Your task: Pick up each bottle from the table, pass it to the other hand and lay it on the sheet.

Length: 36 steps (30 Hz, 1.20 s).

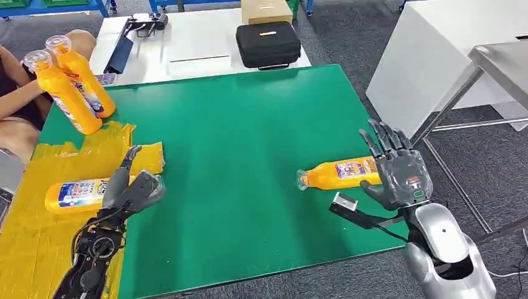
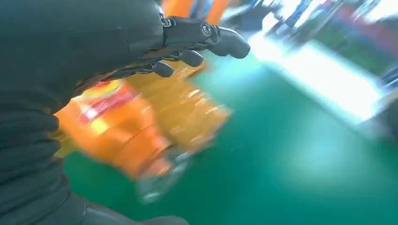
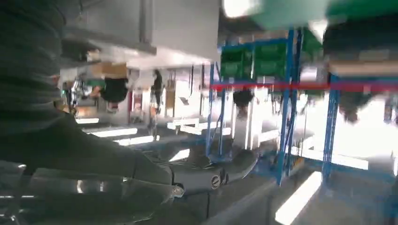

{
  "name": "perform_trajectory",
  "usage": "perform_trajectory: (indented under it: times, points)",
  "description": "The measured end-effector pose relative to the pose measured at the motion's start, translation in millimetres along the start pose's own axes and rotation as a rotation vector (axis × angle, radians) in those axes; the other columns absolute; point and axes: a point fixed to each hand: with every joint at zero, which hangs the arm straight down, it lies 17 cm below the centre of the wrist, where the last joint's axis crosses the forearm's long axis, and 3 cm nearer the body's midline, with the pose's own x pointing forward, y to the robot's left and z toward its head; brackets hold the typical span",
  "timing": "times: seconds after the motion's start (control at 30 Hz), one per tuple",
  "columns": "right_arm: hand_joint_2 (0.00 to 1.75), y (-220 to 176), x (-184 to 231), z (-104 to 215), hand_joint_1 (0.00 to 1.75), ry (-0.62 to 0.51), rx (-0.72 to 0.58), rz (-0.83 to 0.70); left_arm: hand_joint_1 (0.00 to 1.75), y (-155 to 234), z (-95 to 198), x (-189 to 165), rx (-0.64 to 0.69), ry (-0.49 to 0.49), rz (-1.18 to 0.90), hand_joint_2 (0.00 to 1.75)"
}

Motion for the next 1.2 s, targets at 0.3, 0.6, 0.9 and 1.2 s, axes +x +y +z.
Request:
perform_trajectory:
  times: [0.3,0.6,0.9,1.2]
  points:
    - [1.75,-13.6,-24.1,-18.2,0.0,0.036,-0.113,0.039,0.0,33.9,6.0,67.7,0.087,-0.183,-0.023,1.75]
    - [1.75,3.9,-41.7,-22.5,0.0,0.078,-0.064,0.019,0.0,47.3,12.3,95.2,0.127,-0.248,-0.016,1.75]
    - [1.75,98.1,-53.6,9.8,0.0,0.097,0.383,-0.122,0.0,49.5,28.8,130.3,0.043,-0.332,0.384,1.75]
    - [1.75,155.6,-80.1,30.2,0.0,0.126,0.592,-0.159,0.0,67.7,35.2,158.2,0.043,-0.4,0.477,1.75]
